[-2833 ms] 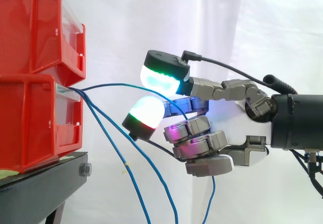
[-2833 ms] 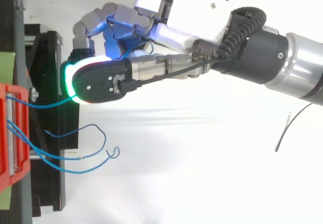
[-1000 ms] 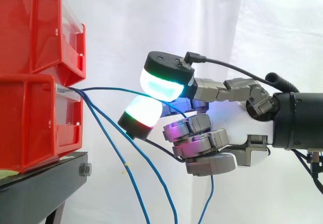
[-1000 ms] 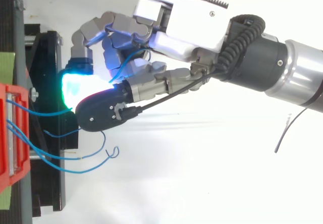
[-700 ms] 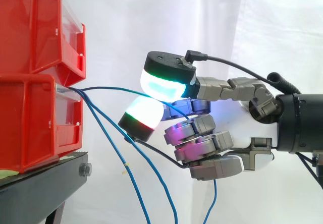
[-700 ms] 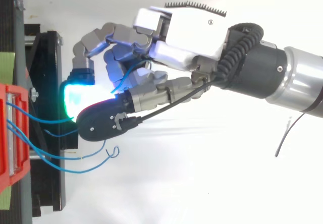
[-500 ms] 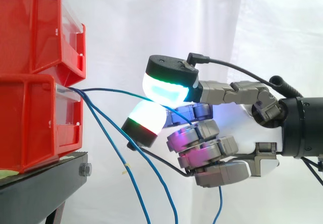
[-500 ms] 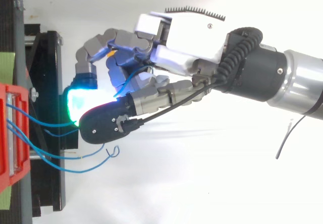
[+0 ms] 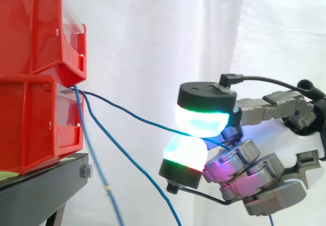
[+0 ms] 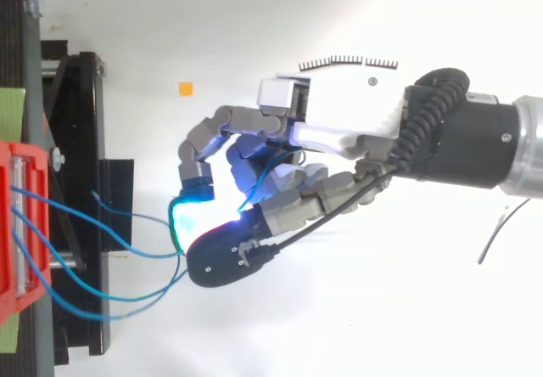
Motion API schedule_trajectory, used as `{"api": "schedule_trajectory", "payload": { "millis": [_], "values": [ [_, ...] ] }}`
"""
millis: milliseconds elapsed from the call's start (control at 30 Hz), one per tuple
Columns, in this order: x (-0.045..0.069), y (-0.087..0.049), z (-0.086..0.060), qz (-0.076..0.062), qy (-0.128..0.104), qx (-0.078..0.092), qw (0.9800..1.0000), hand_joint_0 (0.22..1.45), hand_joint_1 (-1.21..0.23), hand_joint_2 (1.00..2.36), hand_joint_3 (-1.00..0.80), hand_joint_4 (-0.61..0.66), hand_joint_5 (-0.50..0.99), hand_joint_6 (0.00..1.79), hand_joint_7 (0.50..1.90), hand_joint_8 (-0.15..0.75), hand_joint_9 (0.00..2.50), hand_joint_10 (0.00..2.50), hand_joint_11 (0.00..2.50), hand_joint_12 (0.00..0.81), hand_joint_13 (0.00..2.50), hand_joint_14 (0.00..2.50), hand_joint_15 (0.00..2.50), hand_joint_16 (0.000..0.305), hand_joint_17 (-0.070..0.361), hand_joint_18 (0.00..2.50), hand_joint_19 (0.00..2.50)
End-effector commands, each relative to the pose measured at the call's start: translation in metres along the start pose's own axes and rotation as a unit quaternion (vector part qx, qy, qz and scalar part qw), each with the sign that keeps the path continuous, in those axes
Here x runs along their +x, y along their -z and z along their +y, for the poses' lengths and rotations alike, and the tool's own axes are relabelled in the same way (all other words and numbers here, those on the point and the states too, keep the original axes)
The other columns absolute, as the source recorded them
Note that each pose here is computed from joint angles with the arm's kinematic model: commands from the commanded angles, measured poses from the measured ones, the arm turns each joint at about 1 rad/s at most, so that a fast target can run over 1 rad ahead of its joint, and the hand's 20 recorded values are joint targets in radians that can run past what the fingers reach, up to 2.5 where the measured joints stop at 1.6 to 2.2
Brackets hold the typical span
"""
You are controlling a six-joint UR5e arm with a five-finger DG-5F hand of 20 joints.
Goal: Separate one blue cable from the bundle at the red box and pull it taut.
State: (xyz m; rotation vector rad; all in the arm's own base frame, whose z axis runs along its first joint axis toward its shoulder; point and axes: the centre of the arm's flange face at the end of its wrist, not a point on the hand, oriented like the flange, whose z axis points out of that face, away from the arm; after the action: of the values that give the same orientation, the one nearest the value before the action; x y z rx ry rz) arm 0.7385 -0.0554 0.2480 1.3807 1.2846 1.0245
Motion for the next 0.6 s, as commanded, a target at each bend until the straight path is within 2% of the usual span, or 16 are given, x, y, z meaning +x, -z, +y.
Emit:
{"api": "schedule_trajectory", "payload": {
  "millis": [0,67,100,133,167,200,233,333,367,400,467,500,567],
  "values": [
    [-0.006,0.015,0.012,0.003,0.004,0.023,0.9997,0.65,-0.83,1.02,0.05,-0.08,-0.11,0.95,1.15,0.36,0.67,2.5,1.67,0.401,0.99,2.5,1.42,0.05,0.112,1.54,1.37],
    [-0.009,0.023,0.005,0.005,0.006,0.037,0.9993,0.65,-0.83,1.02,0.05,-0.08,-0.11,0.94,1.15,0.36,0.67,2.5,1.66,0.404,0.99,2.5,1.42,0.05,0.114,1.54,1.38],
    [-0.011,0.034,-0.001,0.006,0.008,0.046,0.9989,0.65,-0.83,1.02,0.05,-0.08,-0.11,0.94,1.15,0.366,0.67,2.5,1.66,0.401,0.99,2.5,1.43,0.051,0.114,1.54,1.38],
    [-0.013,0.043,-0.004,0.002,0.005,0.037,0.9993,0.65,-0.83,1.02,0.05,-0.08,-0.11,0.94,1.14,0.36,0.67,2.5,1.67,0.402,0.99,2.5,1.43,0.051,0.114,1.54,1.37],
    [-0.013,0.043,-0.004,0.002,0.005,0.037,0.9993,0.65,-0.83,1.02,0.05,-0.08,-0.11,0.94,1.15,0.36,0.67,2.5,1.67,0.401,0.99,2.5,1.43,0.051,0.115,1.54,1.37],
    [-0.017,0.052,-0.005,-0.005,0.002,0.023,0.9997,0.65,-0.83,1.02,0.05,-0.08,-0.11,0.94,1.15,0.359,0.67,2.5,1.67,0.404,0.99,2.5,1.42,0.051,0.114,1.54,1.37],
    [-0.019,0.054,-0.008,-0.007,0.001,0.02,0.9998,0.65,-0.83,1.02,0.05,-0.08,-0.11,0.94,1.15,0.359,0.67,2.5,1.67,0.405,0.99,2.5,1.43,0.05,0.114,1.54,1.38],
    [-0.022,0.062,-0.013,-0.008,0.0,0.022,0.9997,0.65,-0.83,1.02,0.05,-0.08,-0.11,0.94,1.16,0.359,0.67,2.5,1.68,0.402,0.99,2.5,1.44,0.05,0.113,1.54,1.38],
    [-0.024,0.074,-0.019,-0.008,0.002,0.032,0.9995,0.65,-0.83,1.02,0.05,-0.08,-0.11,0.94,1.16,0.359,0.67,2.5,1.65,0.401,0.99,2.5,1.43,0.05,0.113,1.54,1.38],
    [-0.025,0.08,-0.019,-0.008,0.002,0.032,0.9994,0.65,-0.83,1.02,0.05,-0.08,-0.11,0.94,1.16,0.361,0.67,2.5,1.68,0.401,0.99,2.5,1.43,0.05,0.114,1.54,1.37],
    [-0.029,0.094,-0.019,-0.011,0.001,0.03,0.9995,0.65,-0.83,1.02,0.05,-0.09,-0.11,0.94,1.16,0.36,0.68,2.5,1.69,0.402,0.99,2.5,1.43,0.05,0.114,1.54,1.38],
    [-0.032,0.104,-0.018,-0.018,0.0,0.024,0.9995,0.65,-0.83,1.02,0.05,-0.08,-0.11,0.94,1.16,0.36,0.68,2.5,1.68,0.405,0.99,2.5,1.44,0.05,0.113,1.54,1.38],
    [-0.034,0.108,-0.018,-0.022,0.0,0.021,0.9995,0.66,-0.83,1.02,0.05,-0.09,-0.11,0.94,1.16,0.36,0.68,2.5,1.71,0.401,0.99,2.5,1.43,0.05,0.112,1.54,1.38]
  ]
}}
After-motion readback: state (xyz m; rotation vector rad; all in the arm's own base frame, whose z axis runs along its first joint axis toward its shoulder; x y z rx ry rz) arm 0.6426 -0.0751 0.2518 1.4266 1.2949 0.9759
